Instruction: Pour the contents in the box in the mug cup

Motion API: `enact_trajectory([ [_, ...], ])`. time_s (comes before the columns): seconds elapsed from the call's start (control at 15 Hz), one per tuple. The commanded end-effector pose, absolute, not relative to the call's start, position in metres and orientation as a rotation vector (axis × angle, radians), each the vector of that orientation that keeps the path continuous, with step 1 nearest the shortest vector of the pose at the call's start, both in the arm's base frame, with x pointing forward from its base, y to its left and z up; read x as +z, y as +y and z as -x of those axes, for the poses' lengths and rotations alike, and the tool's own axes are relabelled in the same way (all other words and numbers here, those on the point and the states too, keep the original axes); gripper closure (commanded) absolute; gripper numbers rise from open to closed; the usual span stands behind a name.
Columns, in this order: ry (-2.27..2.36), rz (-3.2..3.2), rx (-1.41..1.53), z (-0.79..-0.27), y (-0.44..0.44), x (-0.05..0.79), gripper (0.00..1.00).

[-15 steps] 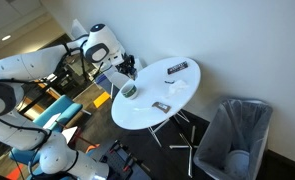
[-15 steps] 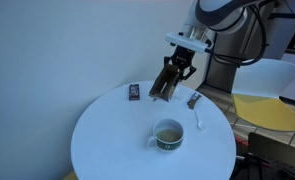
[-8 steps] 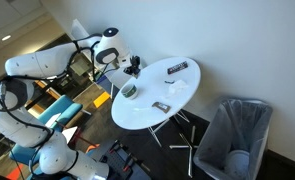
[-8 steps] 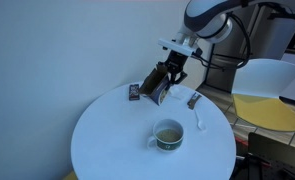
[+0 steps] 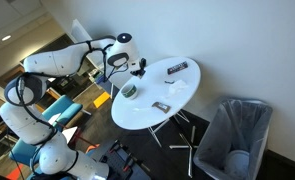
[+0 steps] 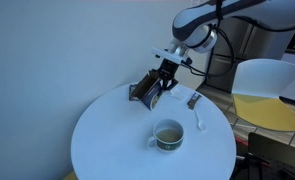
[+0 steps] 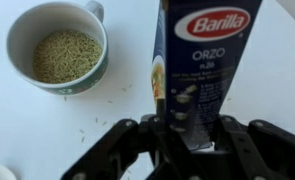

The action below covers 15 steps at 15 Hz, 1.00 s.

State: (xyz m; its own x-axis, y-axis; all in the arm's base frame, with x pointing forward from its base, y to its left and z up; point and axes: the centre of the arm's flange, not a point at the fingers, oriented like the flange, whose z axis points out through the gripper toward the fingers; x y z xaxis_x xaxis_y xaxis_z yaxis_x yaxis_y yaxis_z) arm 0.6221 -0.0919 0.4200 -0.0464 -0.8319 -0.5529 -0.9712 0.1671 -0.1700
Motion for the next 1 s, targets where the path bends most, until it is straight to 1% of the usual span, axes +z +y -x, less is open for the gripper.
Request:
enact_trajectory([
  [0.0, 1.916, 1.701, 0.343, -0.622, -0.092, 0.417, 0.62],
  [0.07, 1.917, 1.701, 0.344, -0.623, -0.092, 0.417, 0.62],
  [0.13, 1.917, 1.701, 0.343, -0.622, -0.092, 0.417, 0.87],
  [0.53, 1.784, 1.442, 0.480, -0.639, -0.103, 0.397, 0.87],
  [0.93, 1.719, 1.293, 0.550, -0.660, -0.107, 0.355, 0.87],
])
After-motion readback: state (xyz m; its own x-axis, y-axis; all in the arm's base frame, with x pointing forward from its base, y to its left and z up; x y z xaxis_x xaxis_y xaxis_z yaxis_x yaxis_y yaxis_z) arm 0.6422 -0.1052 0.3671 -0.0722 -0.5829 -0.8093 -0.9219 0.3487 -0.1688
